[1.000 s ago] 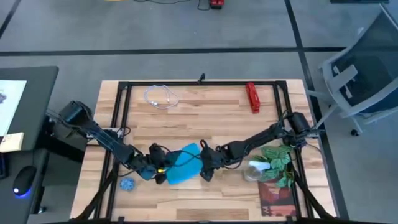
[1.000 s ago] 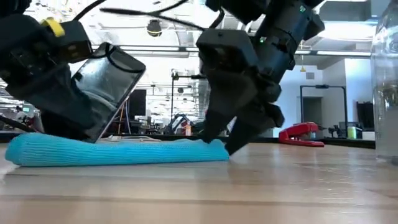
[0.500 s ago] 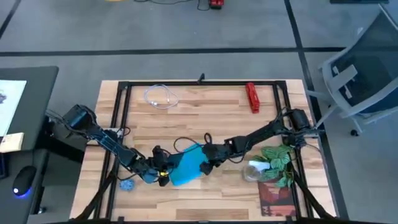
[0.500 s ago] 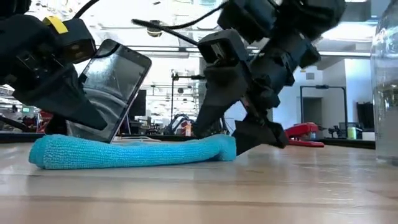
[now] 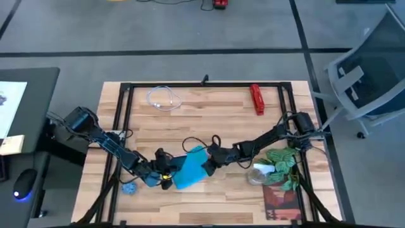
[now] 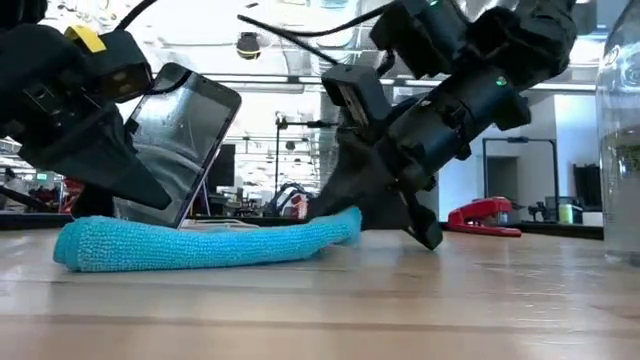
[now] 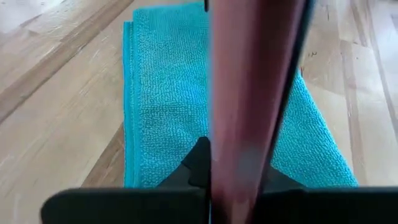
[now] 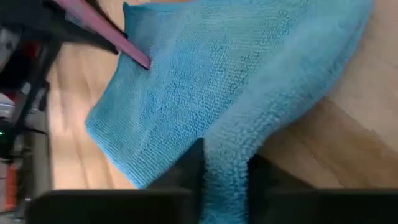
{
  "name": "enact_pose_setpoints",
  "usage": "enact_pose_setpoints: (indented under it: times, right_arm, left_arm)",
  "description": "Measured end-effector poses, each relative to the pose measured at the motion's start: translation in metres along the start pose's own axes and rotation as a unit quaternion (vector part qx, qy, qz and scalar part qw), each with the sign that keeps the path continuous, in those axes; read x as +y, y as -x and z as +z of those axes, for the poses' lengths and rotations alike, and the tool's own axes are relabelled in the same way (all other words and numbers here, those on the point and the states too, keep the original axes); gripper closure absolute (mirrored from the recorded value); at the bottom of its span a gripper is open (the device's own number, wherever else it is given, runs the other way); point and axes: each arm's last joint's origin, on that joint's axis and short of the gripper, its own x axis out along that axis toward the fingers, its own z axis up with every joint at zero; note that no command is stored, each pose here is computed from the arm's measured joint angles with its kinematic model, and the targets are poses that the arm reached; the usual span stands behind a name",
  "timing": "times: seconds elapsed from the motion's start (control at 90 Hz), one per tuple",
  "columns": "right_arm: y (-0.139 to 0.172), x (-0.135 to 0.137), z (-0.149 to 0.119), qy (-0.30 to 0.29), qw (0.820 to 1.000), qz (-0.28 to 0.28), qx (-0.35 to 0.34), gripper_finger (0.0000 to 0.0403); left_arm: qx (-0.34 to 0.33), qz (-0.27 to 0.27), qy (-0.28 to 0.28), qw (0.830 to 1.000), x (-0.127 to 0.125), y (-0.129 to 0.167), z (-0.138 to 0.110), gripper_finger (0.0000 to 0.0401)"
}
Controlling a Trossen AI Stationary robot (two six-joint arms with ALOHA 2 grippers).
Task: Apply microfiber cloth
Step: Wipe the front of the cellphone with the blue microfiber cloth
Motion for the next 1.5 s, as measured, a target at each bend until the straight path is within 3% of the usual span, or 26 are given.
enact_pose_setpoints:
  times: [0.133, 0.322, 0.567, 0.8, 1.033, 1.356, 1.5]
  right_arm:
    - [0.012, 0.018, -0.011, 0.036, 0.998, -0.007, -0.052, 0.0399]
    - [0.034, 0.060, -0.012, 0.101, 0.984, 0.043, -0.141, 0.0401]
    - [0.040, 0.102, 0.010, 0.197, 0.955, 0.075, -0.206, 0.0402]
    - [0.042, 0.114, 0.029, 0.254, 0.934, 0.057, -0.245, 0.0402]
    - [0.042, 0.116, 0.035, 0.314, 0.914, 0.039, -0.253, 0.0402]
    - [0.046, 0.126, 0.024, 0.429, 0.868, 0.025, -0.249, 0.0403]
    - [0.049, 0.139, 0.029, 0.474, 0.846, -0.023, -0.241, 0.0403]
  left_arm:
    - [-0.002, -0.008, 0.006, 1.000, 0.000, 0.003, 0.003, 0.0395]
    - [-0.002, -0.013, 0.018, 1.000, 0.002, 0.002, 0.009, 0.0396]
    - [-0.018, -0.044, 0.028, 0.998, 0.001, -0.003, 0.019, 0.0396]
    - [-0.026, -0.054, 0.035, 0.998, -0.001, -0.003, 0.022, 0.0397]
    - [-0.049, -0.099, 0.049, 0.993, -0.008, -0.001, 0.030, 0.0397]
    - [-0.081, -0.148, 0.038, 0.985, -0.022, 0.003, 0.046, 0.0397]
    - [-0.085, -0.167, 0.025, 0.982, -0.028, 0.004, 0.053, 0.0397]
